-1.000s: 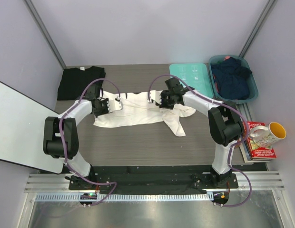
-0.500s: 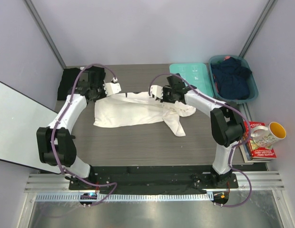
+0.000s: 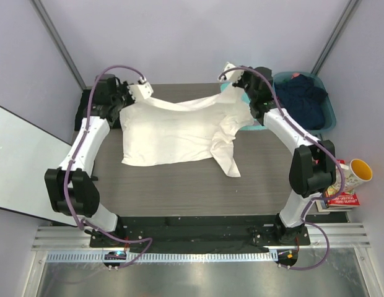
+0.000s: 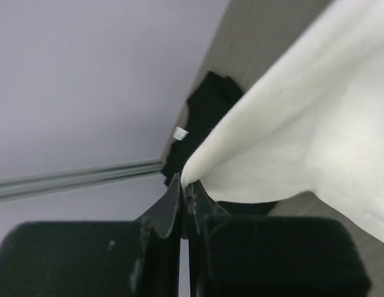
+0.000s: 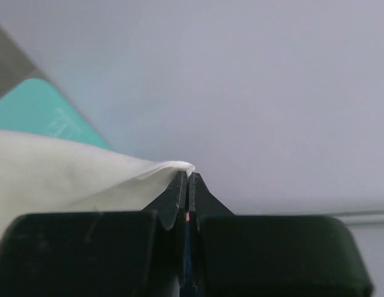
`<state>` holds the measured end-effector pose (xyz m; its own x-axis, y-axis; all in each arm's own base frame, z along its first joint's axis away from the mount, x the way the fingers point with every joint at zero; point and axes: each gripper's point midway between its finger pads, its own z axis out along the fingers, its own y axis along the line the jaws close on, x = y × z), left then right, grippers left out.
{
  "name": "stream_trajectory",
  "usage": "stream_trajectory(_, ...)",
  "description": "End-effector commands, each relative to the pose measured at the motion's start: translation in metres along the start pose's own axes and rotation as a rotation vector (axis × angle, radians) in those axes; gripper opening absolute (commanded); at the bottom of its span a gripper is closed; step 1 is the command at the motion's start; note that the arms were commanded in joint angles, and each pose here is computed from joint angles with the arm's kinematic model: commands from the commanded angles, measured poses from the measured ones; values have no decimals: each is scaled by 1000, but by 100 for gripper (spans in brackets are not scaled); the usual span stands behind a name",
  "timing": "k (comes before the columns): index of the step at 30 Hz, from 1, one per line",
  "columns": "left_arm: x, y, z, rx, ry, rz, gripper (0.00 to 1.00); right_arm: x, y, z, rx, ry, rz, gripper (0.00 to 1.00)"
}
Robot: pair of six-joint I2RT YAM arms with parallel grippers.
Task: Fold and stack the t-shirts
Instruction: Flatten the tshirt out
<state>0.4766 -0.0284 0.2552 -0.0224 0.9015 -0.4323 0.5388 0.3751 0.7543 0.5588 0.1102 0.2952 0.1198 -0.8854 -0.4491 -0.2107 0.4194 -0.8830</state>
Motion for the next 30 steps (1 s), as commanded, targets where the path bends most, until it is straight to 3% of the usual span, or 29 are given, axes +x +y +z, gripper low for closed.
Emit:
stream_trajectory(1, -36, 102, -37, -327, -69, -62, 0, -42, -145, -57, 426, -111, 18, 1)
stream_trajectory(6, -46, 129, -64, -438, -93, -79, 0, -22, -180, -96, 514, -73, 1, 1)
stream_trajectory(14, -50, 123, -116, -497, -112, -70, 0, 11, -176, -166, 509, -27, -48, 1)
stream_trajectory(20, -85, 154, -199, -652, -252, -92, 0, -34, -242, -248, 652, -156, -5, 1)
stream_trajectory(26, -130, 154, -282, -657, -435, -36, 0, -97, -269, -332, 574, -362, 33, 1)
stream_trajectory(30, -150, 172, -340, -793, -520, 2, 0, -123, -316, -389, 739, -442, 33, 1)
